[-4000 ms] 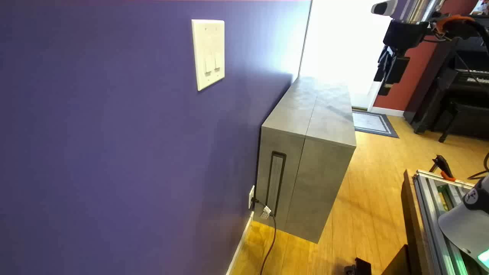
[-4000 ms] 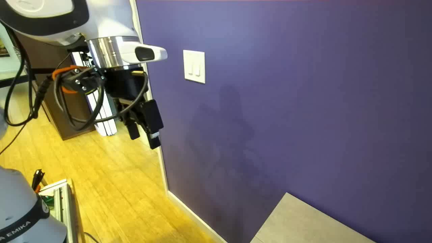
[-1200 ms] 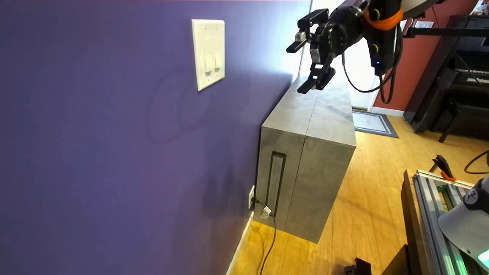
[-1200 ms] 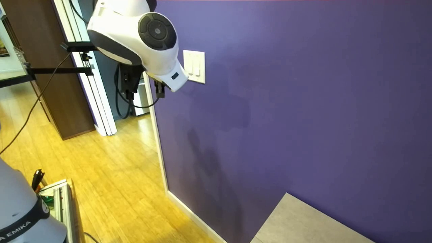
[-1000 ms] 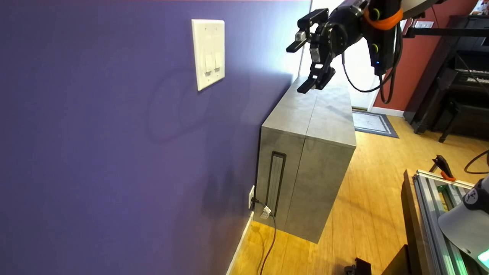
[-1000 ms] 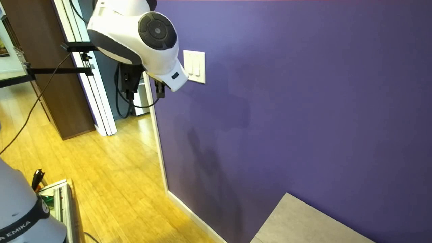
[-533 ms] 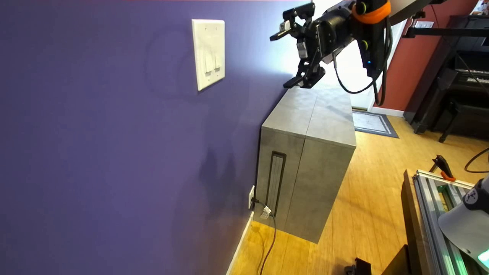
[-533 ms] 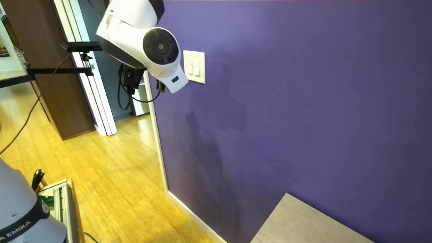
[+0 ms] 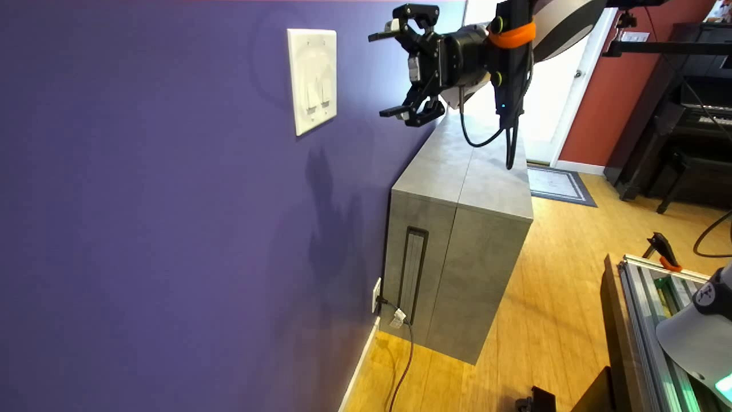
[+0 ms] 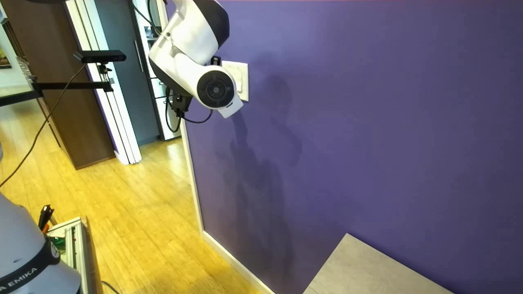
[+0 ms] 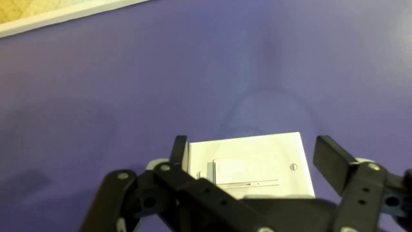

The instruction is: Press the light switch on the right twice

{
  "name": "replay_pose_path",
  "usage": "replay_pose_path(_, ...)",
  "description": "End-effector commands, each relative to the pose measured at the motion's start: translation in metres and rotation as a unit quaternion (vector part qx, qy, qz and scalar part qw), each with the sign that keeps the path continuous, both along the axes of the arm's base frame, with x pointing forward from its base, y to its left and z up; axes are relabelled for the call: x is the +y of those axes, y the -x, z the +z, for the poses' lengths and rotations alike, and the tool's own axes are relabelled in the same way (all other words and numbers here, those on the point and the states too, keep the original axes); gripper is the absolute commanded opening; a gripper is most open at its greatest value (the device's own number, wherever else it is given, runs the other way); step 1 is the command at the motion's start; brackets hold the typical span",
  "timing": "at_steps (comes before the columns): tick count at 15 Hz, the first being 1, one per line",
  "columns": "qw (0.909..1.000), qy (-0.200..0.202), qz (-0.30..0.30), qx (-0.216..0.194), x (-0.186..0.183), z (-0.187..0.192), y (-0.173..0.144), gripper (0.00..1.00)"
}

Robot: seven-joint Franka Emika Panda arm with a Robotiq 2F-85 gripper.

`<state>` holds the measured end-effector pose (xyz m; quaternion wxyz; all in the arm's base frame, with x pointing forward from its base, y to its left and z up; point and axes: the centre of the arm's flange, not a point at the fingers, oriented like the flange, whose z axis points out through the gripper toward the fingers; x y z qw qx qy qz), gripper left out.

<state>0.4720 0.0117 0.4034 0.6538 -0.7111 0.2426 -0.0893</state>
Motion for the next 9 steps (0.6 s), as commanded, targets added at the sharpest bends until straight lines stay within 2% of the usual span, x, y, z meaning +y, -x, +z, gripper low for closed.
replay_pose_path(1,0.9986,-0.019,-0.004,-0.049,-0.007,-0.016,-0.021,1.0)
replay_pose_path(9,0.9914,0.013,-0.051,-0.12,-0.013,-0.019,-0.049,1.0)
